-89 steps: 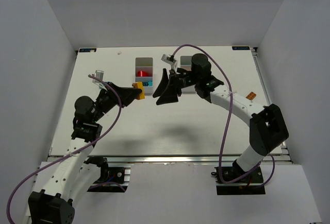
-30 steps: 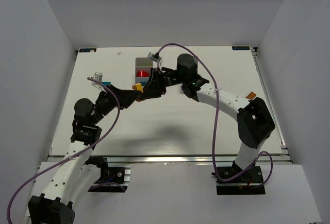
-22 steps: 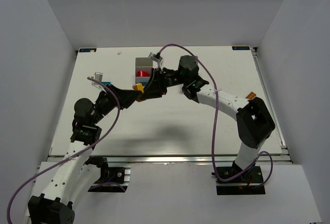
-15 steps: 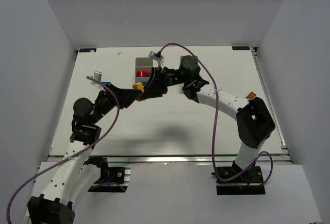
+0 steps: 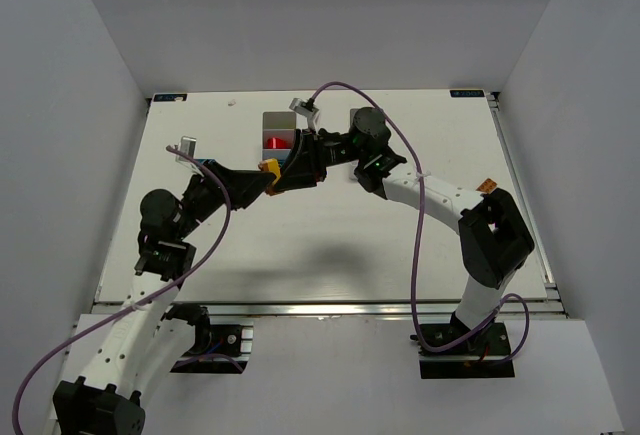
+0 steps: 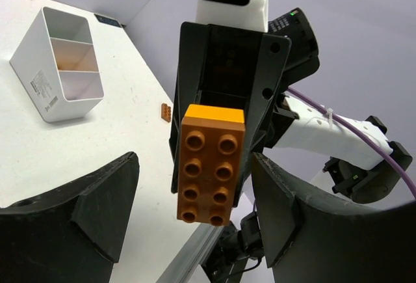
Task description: Sort the legos into containers by color
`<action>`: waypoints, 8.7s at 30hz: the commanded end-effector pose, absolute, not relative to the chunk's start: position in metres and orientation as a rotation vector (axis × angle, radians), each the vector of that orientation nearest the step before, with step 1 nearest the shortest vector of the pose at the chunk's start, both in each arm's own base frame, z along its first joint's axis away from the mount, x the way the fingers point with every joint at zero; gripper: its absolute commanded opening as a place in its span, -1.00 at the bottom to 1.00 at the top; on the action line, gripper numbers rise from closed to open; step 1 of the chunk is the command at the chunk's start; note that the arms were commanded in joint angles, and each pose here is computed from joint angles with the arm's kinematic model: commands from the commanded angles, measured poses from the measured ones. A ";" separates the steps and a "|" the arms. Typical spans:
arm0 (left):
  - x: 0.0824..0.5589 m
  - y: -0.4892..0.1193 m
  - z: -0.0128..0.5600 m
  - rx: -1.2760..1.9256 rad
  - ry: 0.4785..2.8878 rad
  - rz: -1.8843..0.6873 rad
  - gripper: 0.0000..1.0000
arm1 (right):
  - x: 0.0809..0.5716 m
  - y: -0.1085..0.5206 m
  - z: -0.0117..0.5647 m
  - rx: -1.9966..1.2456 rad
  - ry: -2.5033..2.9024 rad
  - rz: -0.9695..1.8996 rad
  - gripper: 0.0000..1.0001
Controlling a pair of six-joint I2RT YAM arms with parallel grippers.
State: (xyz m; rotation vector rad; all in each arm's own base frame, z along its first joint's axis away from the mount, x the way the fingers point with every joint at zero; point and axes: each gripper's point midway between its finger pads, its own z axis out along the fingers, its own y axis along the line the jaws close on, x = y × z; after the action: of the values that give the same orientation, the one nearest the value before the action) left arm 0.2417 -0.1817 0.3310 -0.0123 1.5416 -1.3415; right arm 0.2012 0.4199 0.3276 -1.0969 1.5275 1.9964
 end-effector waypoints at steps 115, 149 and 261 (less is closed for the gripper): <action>0.261 -0.148 0.319 -0.110 1.646 -1.091 -0.87 | 0.502 0.217 0.183 -1.546 1.538 -0.181 -0.54; 0.278 -0.152 0.304 -0.306 1.603 -1.251 -0.86 | 0.322 0.306 0.300 -0.985 1.670 1.216 0.52; 0.288 -0.077 0.257 -0.754 1.770 -0.543 0.85 | 0.436 0.210 0.157 -1.835 1.526 0.043 -1.00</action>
State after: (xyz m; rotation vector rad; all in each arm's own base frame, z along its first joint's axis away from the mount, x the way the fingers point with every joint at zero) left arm 0.2907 -0.0838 0.2466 -0.7402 1.7966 -0.5581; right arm 0.4199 0.2143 0.1460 -1.7814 1.5902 0.1258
